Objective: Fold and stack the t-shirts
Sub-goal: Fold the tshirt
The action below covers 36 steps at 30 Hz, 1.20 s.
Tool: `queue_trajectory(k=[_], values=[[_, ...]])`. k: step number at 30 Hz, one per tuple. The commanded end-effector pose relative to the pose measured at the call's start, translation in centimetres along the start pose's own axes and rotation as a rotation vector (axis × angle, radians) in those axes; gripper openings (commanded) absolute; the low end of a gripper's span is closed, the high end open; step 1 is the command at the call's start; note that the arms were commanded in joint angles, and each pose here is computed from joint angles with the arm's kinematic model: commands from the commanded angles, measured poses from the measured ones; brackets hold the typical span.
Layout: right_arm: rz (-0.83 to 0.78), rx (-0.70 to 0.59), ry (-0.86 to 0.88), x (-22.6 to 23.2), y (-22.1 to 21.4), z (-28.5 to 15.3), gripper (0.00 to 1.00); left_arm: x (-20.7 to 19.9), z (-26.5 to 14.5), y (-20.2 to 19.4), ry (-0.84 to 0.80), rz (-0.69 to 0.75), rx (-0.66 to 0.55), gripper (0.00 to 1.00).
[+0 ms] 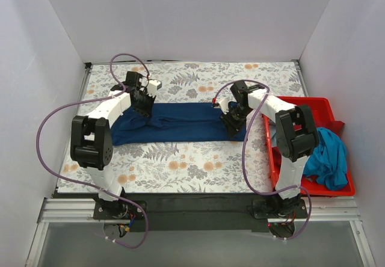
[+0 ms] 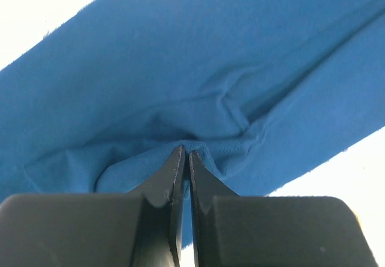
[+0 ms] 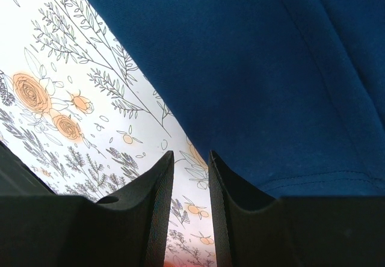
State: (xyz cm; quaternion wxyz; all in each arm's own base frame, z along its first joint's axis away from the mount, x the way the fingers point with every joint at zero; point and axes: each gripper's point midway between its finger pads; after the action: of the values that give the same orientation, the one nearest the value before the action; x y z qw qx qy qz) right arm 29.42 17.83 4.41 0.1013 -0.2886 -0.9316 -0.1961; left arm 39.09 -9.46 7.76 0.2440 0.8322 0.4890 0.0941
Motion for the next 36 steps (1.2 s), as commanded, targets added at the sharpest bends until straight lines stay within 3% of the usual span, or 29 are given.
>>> queue_trajectory(k=[1,18,24,27,30,31,32,36], values=[[-0.023,-0.026,0.009,0.1,1.0,-0.7,0.36,0.9,-0.5,3.1,0.057,-0.005,-0.082,0.00],[-0.018,-0.025,0.016,-0.3,1.6,-0.3,0.36,3.3,2.7,4.6,0.185,-0.234,-0.143,0.00],[-0.015,-0.022,0.020,-0.3,1.4,-0.2,0.36,2.4,4.2,4.1,0.132,-0.290,-0.121,0.00],[-0.016,-0.023,0.018,-0.4,1.6,-0.2,0.37,1.6,4.2,4.3,0.089,-0.295,-0.124,0.07],[-0.024,-0.024,0.010,-0.6,1.7,-0.3,0.36,0.1,2.4,5.2,0.015,-0.277,-0.149,0.21],[-0.024,-0.024,0.008,-0.6,1.8,-0.3,0.37,-0.7,1.0,6.0,-0.015,-0.261,-0.182,0.31],[-0.029,-0.030,0.002,-0.7,2.0,-0.5,0.37,-1.2,0.3,6.2,-0.039,-0.243,-0.190,0.35],[-0.039,-0.049,-0.010,-1.2,3.0,-0.9,0.36,-1.9,-2.9,6.0,-0.075,-0.211,-0.202,0.42]])
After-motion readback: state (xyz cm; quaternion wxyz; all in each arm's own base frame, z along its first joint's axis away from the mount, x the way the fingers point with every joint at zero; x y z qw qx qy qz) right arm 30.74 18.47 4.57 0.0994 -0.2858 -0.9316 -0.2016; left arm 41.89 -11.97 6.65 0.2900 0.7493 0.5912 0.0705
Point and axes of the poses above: each gripper's point midway between its finger pads, its own z axis out along the fingers, its own x axis along the line the jaws close on, y = z × x, and after that the axes turned 2 degrees about -z, right-handed
